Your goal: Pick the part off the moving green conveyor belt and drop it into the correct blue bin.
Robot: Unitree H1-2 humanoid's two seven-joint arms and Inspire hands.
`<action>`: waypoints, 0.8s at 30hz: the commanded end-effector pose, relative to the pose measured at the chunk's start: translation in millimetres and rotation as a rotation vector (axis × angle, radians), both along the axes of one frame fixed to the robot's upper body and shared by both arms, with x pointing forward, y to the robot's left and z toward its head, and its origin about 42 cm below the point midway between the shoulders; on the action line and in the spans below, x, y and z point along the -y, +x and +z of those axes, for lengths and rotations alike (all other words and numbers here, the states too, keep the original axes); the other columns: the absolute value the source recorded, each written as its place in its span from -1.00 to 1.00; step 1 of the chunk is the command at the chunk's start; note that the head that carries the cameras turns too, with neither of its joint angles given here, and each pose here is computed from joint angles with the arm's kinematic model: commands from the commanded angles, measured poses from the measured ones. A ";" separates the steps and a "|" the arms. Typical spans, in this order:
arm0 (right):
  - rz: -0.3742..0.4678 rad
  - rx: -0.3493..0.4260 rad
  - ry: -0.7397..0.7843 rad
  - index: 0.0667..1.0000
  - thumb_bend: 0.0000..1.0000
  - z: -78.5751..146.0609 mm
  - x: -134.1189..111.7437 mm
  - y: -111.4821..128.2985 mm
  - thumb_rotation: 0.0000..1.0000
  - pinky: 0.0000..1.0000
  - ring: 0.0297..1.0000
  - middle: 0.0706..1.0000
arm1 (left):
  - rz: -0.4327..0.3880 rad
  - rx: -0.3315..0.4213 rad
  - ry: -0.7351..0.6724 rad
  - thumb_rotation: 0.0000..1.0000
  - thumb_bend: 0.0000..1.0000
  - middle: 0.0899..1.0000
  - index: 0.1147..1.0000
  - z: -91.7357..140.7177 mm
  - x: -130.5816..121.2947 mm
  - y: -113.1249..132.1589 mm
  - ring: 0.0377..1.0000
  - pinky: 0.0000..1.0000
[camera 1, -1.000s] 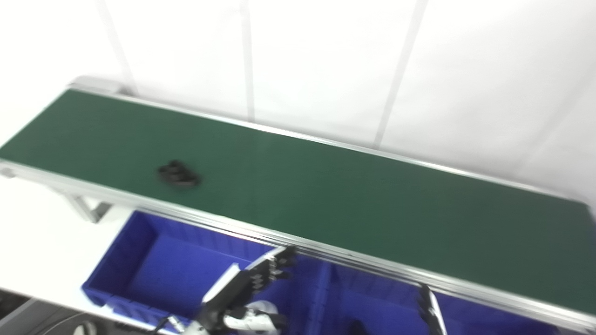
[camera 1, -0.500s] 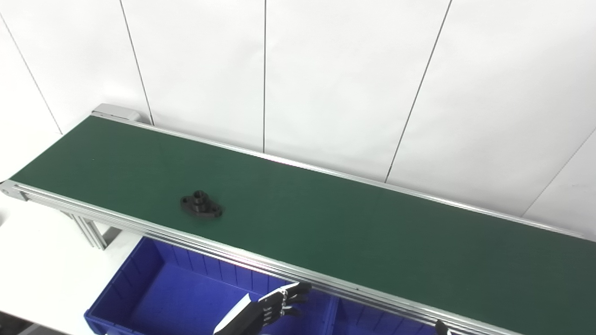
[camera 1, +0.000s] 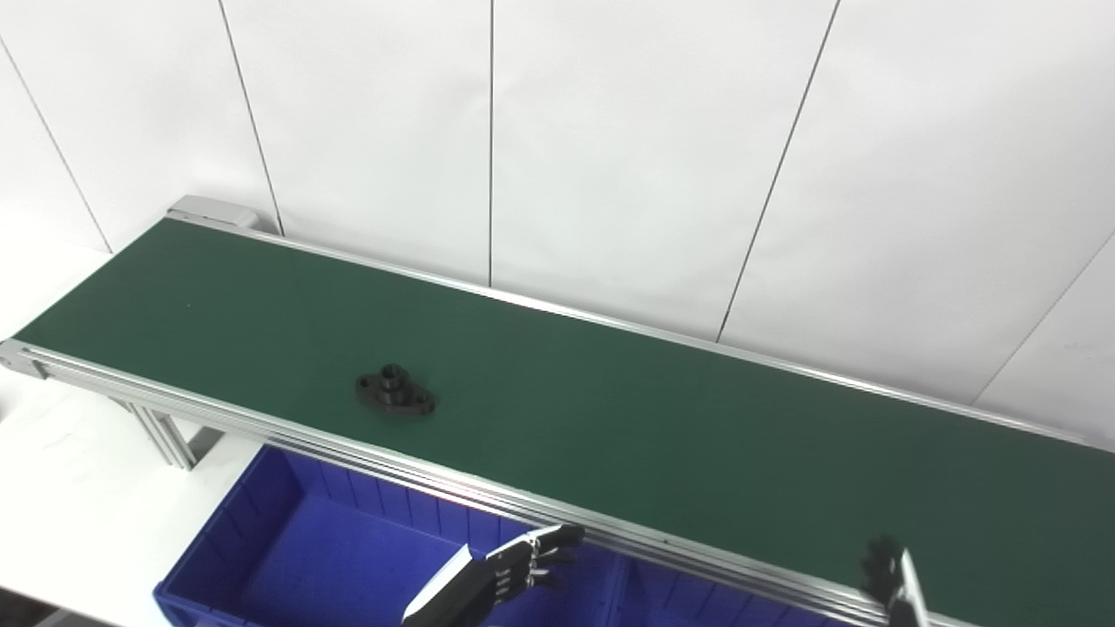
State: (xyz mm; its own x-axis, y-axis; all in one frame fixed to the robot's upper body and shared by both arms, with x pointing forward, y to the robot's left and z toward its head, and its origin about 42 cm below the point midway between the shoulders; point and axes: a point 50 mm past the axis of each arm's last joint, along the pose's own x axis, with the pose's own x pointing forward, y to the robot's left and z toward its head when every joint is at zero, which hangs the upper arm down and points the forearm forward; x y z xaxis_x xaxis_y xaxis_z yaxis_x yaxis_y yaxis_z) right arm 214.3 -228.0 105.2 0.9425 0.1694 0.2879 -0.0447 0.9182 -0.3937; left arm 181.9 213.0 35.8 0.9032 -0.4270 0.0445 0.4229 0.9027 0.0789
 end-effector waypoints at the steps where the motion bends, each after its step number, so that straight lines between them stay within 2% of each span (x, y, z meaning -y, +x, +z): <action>1: 0.016 0.073 -0.005 0.87 0.55 28.0 -4.1 18.0 0.17 0.58 0.68 0.75 | 0.002 0.073 -0.008 -0.30 0.74 0.79 0.72 11.6 -3.9 5.2 0.73 0.58; 5: 0.033 0.115 -0.033 0.81 0.58 52.0 -11.9 38.8 0.07 0.49 0.63 0.69 | 0.000 0.066 0.008 -0.28 0.72 0.82 0.75 10.5 -12.3 3.2 0.75 0.60; 10: 0.044 0.124 -0.101 0.78 0.53 72.1 -27.4 56.7 -0.11 0.49 0.61 0.65 | 0.012 0.063 -0.007 -0.36 0.67 0.86 0.81 11.0 -20.7 1.9 0.81 0.70; 17: 0.047 0.044 -0.135 0.77 0.52 86.4 -55.8 79.2 -0.21 0.54 0.64 0.67 | 0.002 0.067 -0.045 -0.42 0.49 0.93 0.90 12.1 -29.5 4.9 0.87 0.80; 24: 0.058 -0.004 -0.202 0.78 0.54 92.4 -69.1 98.8 -0.16 0.45 0.62 0.69 | 0.001 0.077 -0.029 -0.20 0.31 0.97 0.98 14.3 -37.0 5.7 0.92 0.90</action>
State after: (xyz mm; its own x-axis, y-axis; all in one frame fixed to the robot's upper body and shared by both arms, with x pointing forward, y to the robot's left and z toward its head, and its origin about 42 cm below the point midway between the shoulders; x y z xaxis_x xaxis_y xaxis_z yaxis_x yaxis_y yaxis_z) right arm 305.6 -163.5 185.6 0.9364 0.2785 0.2136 -0.1134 0.8159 -0.5670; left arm 181.7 250.9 39.8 0.9081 -0.4144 0.0604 0.4113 0.9097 0.0578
